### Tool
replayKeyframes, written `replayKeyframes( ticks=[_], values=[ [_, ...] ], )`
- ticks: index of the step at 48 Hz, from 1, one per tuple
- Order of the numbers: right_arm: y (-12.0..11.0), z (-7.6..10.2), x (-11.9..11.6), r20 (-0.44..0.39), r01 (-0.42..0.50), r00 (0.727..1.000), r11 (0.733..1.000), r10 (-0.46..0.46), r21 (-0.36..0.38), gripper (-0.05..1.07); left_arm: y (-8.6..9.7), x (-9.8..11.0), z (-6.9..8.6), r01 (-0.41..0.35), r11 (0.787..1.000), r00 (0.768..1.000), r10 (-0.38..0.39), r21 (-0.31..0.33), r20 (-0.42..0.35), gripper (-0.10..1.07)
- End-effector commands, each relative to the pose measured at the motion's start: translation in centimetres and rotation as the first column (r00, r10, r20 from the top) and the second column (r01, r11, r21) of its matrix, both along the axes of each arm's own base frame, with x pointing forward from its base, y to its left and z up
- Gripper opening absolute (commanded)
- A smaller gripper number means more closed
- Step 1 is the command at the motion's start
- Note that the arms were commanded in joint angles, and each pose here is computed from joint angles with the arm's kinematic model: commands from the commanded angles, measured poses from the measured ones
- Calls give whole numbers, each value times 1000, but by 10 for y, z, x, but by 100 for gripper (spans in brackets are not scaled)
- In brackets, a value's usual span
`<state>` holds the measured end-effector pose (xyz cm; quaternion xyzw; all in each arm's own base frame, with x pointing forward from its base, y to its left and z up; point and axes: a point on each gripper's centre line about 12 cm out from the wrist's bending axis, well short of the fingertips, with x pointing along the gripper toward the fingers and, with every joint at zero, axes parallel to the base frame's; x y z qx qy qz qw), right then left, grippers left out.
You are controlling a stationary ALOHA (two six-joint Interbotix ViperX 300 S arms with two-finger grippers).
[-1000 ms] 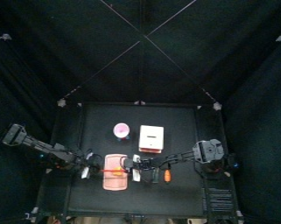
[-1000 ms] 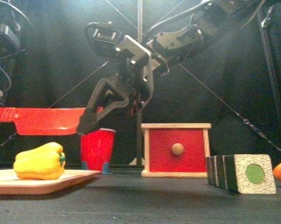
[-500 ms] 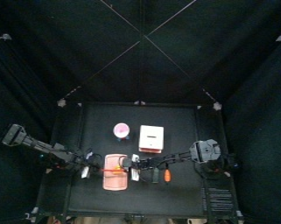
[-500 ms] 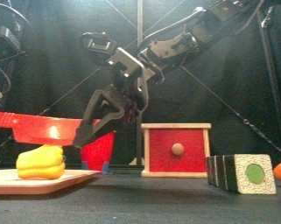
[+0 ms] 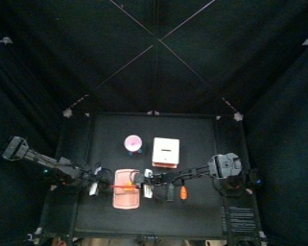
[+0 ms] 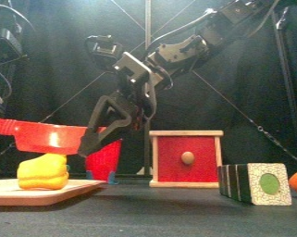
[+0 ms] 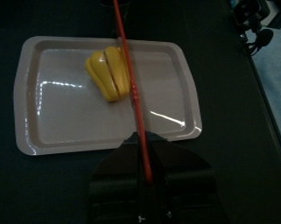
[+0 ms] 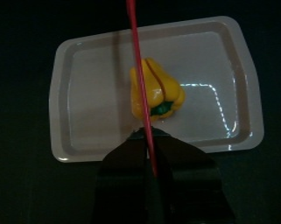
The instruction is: Cut squash
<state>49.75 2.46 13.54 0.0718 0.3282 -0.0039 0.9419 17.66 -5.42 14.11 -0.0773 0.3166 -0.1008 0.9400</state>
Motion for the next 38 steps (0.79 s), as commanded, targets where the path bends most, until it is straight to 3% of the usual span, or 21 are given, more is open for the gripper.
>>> replayKeyframes(
  ticks=[1,22,38],
  values=[
    [-26,51,14,141,50,989,999,-50,2,33,-3,8,13,8,1000,999,-8,-7,49,39],
    [-28,71,13,207,50,977,999,-49,-2,33,-5,13,20,28,1000,997,-29,12,77,39],
    [-32,64,12,200,63,978,998,-63,6,33,-6,12,19,33,999,997,-34,12,69,39]
  ],
)
